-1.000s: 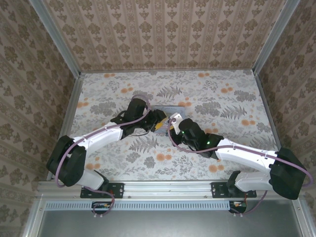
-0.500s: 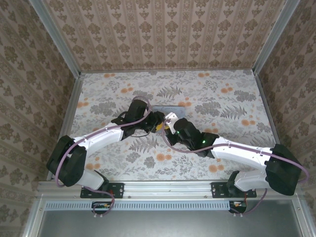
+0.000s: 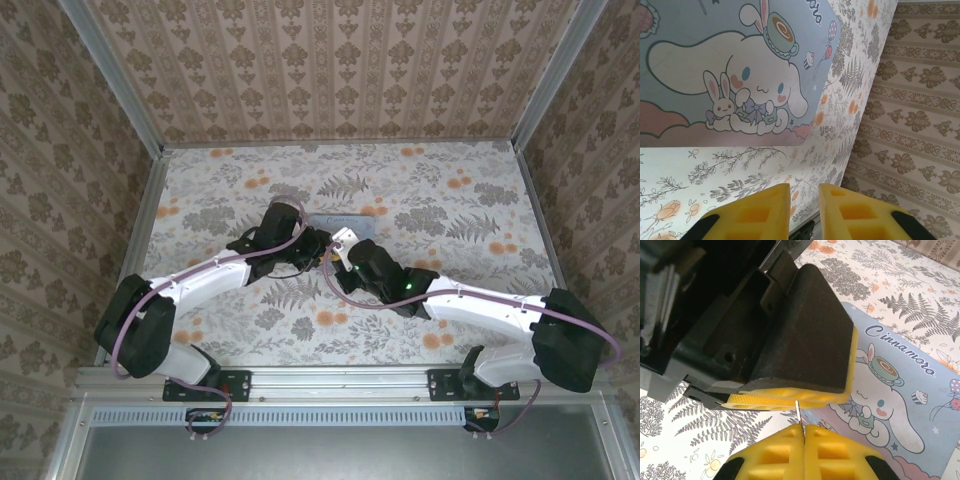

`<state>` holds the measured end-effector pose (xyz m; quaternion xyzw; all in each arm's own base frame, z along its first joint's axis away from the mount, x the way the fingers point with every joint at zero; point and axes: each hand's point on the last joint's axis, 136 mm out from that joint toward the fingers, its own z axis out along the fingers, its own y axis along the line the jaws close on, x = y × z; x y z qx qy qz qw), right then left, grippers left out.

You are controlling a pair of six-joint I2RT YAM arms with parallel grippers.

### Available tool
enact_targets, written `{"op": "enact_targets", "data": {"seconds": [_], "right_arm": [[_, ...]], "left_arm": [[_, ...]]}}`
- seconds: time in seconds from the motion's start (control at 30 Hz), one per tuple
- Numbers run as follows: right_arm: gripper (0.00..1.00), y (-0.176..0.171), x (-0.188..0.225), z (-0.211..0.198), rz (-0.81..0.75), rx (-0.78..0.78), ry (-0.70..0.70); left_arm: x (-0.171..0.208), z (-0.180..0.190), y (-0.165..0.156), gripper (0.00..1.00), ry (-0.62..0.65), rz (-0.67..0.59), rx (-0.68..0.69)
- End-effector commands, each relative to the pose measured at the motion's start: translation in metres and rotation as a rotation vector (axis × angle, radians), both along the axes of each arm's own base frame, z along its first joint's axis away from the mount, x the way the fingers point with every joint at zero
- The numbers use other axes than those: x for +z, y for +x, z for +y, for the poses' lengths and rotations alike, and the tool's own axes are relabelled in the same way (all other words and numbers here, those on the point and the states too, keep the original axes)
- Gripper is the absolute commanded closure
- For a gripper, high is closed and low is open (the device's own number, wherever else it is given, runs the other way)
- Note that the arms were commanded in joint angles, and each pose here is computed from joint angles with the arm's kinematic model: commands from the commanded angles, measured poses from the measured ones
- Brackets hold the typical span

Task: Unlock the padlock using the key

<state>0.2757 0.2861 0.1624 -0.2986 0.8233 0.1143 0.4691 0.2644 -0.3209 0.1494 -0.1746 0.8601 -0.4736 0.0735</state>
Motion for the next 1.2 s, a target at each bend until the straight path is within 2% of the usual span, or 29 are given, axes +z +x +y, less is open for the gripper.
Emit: {"op": "enact_targets", "data": {"seconds": [0.0, 0.2, 0.53, 0.6, 0.7, 0.77, 0.83, 0.97, 1.17], "right_arm": [[1.00, 0.004, 0.008, 0.001, -0.024, -0.013, -0.012], [1.00, 0.005, 0.009, 0.001, -0.023, -0.016, -0.008], [1.00, 0.005, 0.007, 0.002, -0.018, -0.018, -0.008], [1.00, 0.005, 0.007, 0.002, -0.016, -0.019, -0.008], [1.00, 0.006, 0.007, 0.003, -0.014, -0.019, -0.005], [1.00, 0.005, 0.008, 0.002, -0.009, -0.023, -0.002], [0.86, 0.005, 0.012, -0.001, -0.002, -0.039, 0.012], [0.39, -0.001, 0.023, -0.016, 0.056, -0.071, 0.083], [0.11, -0.009, 0.035, -0.045, 0.188, -0.129, 0.255]], "left_arm": [[-0.003, -0.001, -0.004, 0.81, 0.001, 0.000, -0.002], [-0.003, -0.003, -0.006, 0.88, -0.001, 0.001, -0.008], [-0.004, -0.006, -0.010, 0.89, 0.002, 0.001, -0.016], [-0.004, -0.007, -0.010, 0.91, 0.002, 0.000, -0.017], [-0.004, -0.008, -0.011, 1.00, 0.002, -0.002, -0.021], [-0.005, -0.008, -0.011, 1.00, 0.004, -0.010, -0.024], [-0.005, -0.007, -0.009, 1.00, 0.013, -0.023, -0.026], [-0.006, 0.001, -0.002, 1.00, 0.041, -0.080, -0.031], [-0.001, 0.018, 0.014, 1.00, 0.059, -0.220, -0.031]]}}
